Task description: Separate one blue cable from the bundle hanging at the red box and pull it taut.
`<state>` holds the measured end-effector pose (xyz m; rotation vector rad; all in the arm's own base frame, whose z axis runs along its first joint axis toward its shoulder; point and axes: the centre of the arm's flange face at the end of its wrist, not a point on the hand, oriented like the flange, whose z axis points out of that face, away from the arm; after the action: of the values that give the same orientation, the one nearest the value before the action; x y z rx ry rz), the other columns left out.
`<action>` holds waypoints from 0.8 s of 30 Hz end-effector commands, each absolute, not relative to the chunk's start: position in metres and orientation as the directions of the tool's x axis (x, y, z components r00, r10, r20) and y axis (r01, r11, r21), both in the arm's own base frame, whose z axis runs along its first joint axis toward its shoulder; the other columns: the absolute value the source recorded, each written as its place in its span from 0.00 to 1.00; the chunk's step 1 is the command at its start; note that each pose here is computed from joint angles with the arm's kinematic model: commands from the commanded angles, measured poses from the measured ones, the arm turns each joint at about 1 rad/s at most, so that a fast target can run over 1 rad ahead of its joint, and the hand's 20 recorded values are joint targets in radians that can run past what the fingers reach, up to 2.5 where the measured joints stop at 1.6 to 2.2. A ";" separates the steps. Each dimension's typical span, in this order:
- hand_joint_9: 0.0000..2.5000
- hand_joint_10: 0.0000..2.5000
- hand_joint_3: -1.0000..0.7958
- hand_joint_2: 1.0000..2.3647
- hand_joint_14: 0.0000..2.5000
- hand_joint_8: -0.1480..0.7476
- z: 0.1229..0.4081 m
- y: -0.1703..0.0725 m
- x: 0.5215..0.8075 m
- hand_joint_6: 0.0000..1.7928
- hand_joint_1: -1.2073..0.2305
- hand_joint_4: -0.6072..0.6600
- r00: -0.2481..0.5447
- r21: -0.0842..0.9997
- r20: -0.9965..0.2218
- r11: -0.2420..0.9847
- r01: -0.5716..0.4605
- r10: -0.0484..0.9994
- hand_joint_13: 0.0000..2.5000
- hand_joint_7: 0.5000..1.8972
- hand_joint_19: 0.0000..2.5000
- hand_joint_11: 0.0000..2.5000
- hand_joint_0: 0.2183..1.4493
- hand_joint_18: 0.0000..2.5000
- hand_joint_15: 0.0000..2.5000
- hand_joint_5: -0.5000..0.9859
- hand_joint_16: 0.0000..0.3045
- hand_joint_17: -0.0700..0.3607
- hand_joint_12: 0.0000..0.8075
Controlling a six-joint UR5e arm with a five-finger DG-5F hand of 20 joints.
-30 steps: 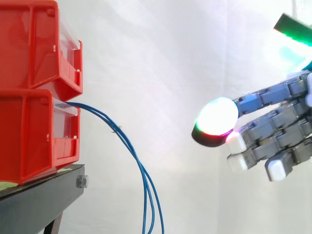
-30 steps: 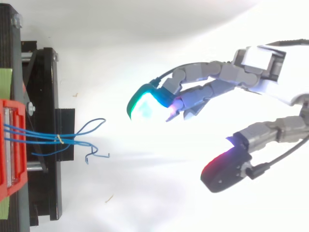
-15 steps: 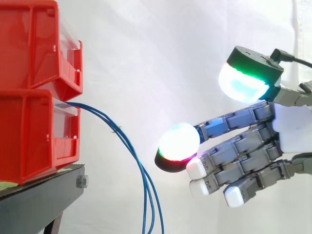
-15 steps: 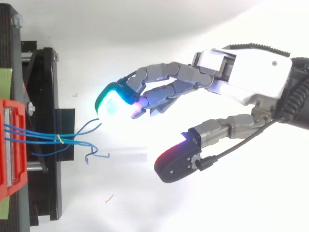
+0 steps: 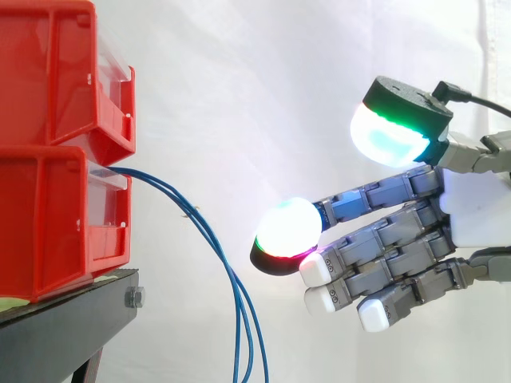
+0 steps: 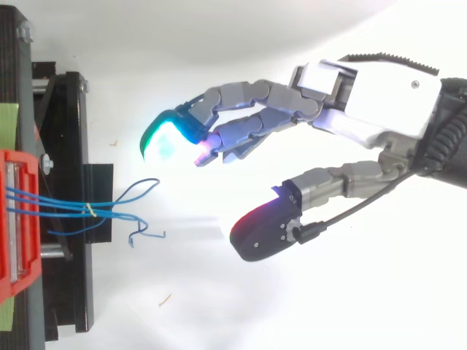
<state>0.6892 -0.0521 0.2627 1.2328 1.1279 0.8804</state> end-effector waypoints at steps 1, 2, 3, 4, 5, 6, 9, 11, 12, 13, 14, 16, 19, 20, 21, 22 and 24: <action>0.27 0.00 0.28 0.00 0.00 0.47 0.263 -0.051 0.689 0.28 0.37 0.64 0.246 0.984 -0.177 0.165 0.070 0.953 0.23 0.18 0.14 0.12 0.26 0.24 0.08 0.20 0.10 0.32 0.33; 0.27 0.00 0.28 0.00 0.00 0.47 0.263 -0.053 0.689 0.28 0.37 0.64 0.247 0.982 -0.188 0.175 0.073 0.951 0.24 0.18 0.14 0.12 0.26 0.24 0.08 0.20 0.10 0.32 0.32; 0.27 0.00 0.28 0.00 0.00 0.47 0.263 -0.052 0.690 0.28 0.37 0.65 0.246 0.981 -0.190 0.178 0.072 0.951 0.24 0.18 0.14 0.12 0.26 0.24 0.08 0.20 0.10 0.32 0.32; 0.27 0.00 0.28 0.00 0.00 0.47 0.248 -0.051 0.693 0.28 0.37 0.65 0.240 0.978 -0.205 0.188 0.092 0.949 0.24 0.18 0.14 0.12 0.26 0.24 0.08 0.20 0.10 0.32 0.32; 0.27 0.00 0.28 0.00 0.00 0.47 0.248 -0.051 0.693 0.28 0.37 0.64 0.240 0.978 -0.205 0.188 0.092 0.949 0.23 0.18 0.14 0.12 0.26 0.24 0.08 0.21 0.10 0.32 0.32; 0.27 0.00 0.28 0.00 0.00 0.47 0.234 -0.050 0.703 0.28 0.37 0.65 0.236 0.978 -0.203 0.184 0.098 0.950 0.24 0.18 0.14 0.12 0.26 0.24 0.08 0.21 0.10 0.31 0.32; 0.27 0.00 0.28 0.00 0.00 0.47 0.223 -0.045 0.720 0.28 0.37 0.65 0.224 0.983 -0.176 0.159 0.088 0.959 0.24 0.18 0.14 0.12 0.26 0.24 0.08 0.21 0.10 0.31 0.32; 0.27 0.00 0.28 0.00 0.00 0.47 0.227 -0.043 0.722 0.28 0.37 0.65 0.217 0.984 -0.171 0.158 0.077 0.961 0.24 0.18 0.14 0.12 0.26 0.24 0.08 0.21 0.10 0.31 0.32; 0.27 0.00 0.28 0.00 0.00 0.47 0.228 -0.042 0.723 0.28 0.37 0.65 0.214 0.984 -0.172 0.159 0.075 0.962 0.24 0.18 0.14 0.12 0.26 0.24 0.08 0.21 0.10 0.31 0.32; 0.27 0.00 0.28 0.00 0.00 0.47 0.228 -0.042 0.724 0.28 0.37 0.65 0.213 0.985 -0.171 0.159 0.073 0.962 0.24 0.18 0.14 0.12 0.26 0.24 0.08 0.21 0.10 0.31 0.32; 0.27 0.00 0.28 0.00 0.00 0.47 0.230 -0.042 0.724 0.28 0.37 0.65 0.210 0.985 -0.171 0.159 0.071 0.963 0.24 0.18 0.14 0.12 0.26 0.24 0.08 0.21 0.09 0.31 0.32; 0.27 0.00 0.28 0.00 0.00 0.47 0.229 -0.042 0.725 0.28 0.37 0.65 0.198 0.985 -0.171 0.159 0.071 0.965 0.24 0.19 0.14 0.12 0.26 0.24 0.08 0.21 0.09 0.31 0.32; 0.27 0.00 0.28 0.00 0.00 0.47 0.230 -0.041 0.726 0.28 0.37 0.66 0.172 0.985 -0.168 0.159 0.062 0.971 0.24 0.23 0.14 0.12 0.26 0.24 0.08 0.22 0.09 0.31 0.32; 0.27 0.00 0.28 0.00 0.00 0.47 0.230 -0.041 0.726 0.28 0.37 0.66 0.169 0.985 -0.168 0.159 0.062 0.971 0.24 0.24 0.14 0.12 0.26 0.23 0.08 0.22 0.09 0.31 0.32; 0.27 0.00 0.28 0.00 0.00 0.47 0.229 -0.040 0.726 0.28 0.36 0.66 0.158 0.984 -0.173 0.165 0.062 0.972 0.24 0.25 0.14 0.12 0.26 0.23 0.08 0.22 0.09 0.31 0.32; 0.27 0.00 0.28 0.00 0.00 0.47 0.229 -0.041 0.726 0.28 0.36 0.66 0.160 0.984 -0.174 0.166 0.063 0.972 0.24 0.25 0.14 0.12 0.26 0.23 0.08 0.22 0.09 0.31 0.32; 0.27 0.00 0.28 0.00 0.00 0.47 0.217 -0.042 0.727 0.28 0.36 0.66 0.157 0.984 -0.172 0.161 0.078 0.972 0.24 0.25 0.15 0.12 0.27 0.23 0.08 0.22 0.09 0.31 0.32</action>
<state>0.7257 -0.0411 0.2263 1.1985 1.1951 0.9347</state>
